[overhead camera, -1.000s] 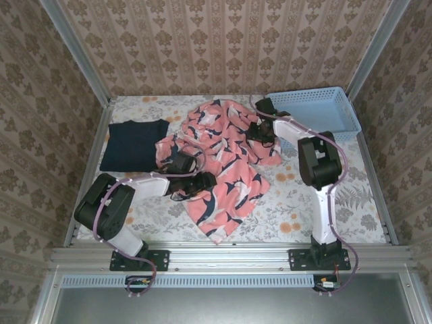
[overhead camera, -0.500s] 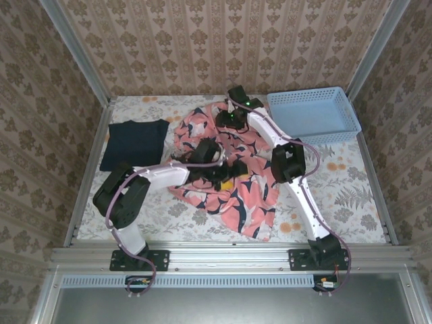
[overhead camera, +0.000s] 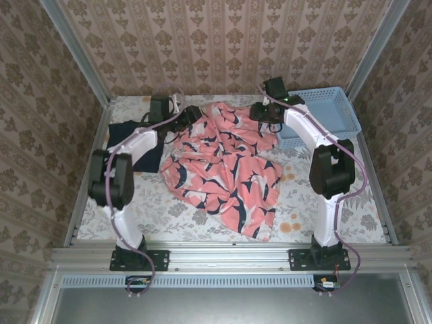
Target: Fold and stack the mixed laundry pile
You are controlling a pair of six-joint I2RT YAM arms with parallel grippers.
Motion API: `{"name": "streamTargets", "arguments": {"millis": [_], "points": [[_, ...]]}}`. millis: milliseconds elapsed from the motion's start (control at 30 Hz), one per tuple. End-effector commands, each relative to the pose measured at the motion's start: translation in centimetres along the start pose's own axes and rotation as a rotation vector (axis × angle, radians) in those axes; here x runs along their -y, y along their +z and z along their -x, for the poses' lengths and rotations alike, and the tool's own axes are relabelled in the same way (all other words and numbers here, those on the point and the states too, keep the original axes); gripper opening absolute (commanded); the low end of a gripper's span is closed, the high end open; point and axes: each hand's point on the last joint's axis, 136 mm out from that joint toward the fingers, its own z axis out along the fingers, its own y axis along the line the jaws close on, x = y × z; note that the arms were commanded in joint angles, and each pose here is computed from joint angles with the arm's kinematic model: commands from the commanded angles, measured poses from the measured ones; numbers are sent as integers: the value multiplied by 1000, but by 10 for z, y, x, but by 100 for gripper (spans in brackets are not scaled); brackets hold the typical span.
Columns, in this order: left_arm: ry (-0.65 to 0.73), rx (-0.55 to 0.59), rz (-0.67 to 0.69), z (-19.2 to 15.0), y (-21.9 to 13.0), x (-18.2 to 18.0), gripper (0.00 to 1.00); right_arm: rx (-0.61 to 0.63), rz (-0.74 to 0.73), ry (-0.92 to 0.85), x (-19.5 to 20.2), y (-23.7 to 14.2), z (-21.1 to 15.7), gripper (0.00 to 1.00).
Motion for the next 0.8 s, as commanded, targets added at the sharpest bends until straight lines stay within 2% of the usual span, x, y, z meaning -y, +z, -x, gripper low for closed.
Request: {"name": "streamTargets", "arguments": {"millis": [0,100,200,367,500,633,767], "points": [[34,-42,-61,3,37,-9,51,-91,-35,8,15,43,-28,43],[-6,-69,-7,4,65,-45,44,-158,-49,3,13,59,-49,41],[-45,-69,82,2,78,-85,42,-185,-78,-4,15,72,-63,42],[-107,-59,256,1,72,-143,43,-214,-140,-14,18,95,-66,45],[-169,-25,421,9,47,-191,43,-203,-149,-7,16,107,-56,48],[-220,34,503,30,23,-220,42,-143,-139,-35,7,93,-29,54],[-209,48,472,42,14,-203,43,-65,-133,-87,-5,48,-4,58]]}}
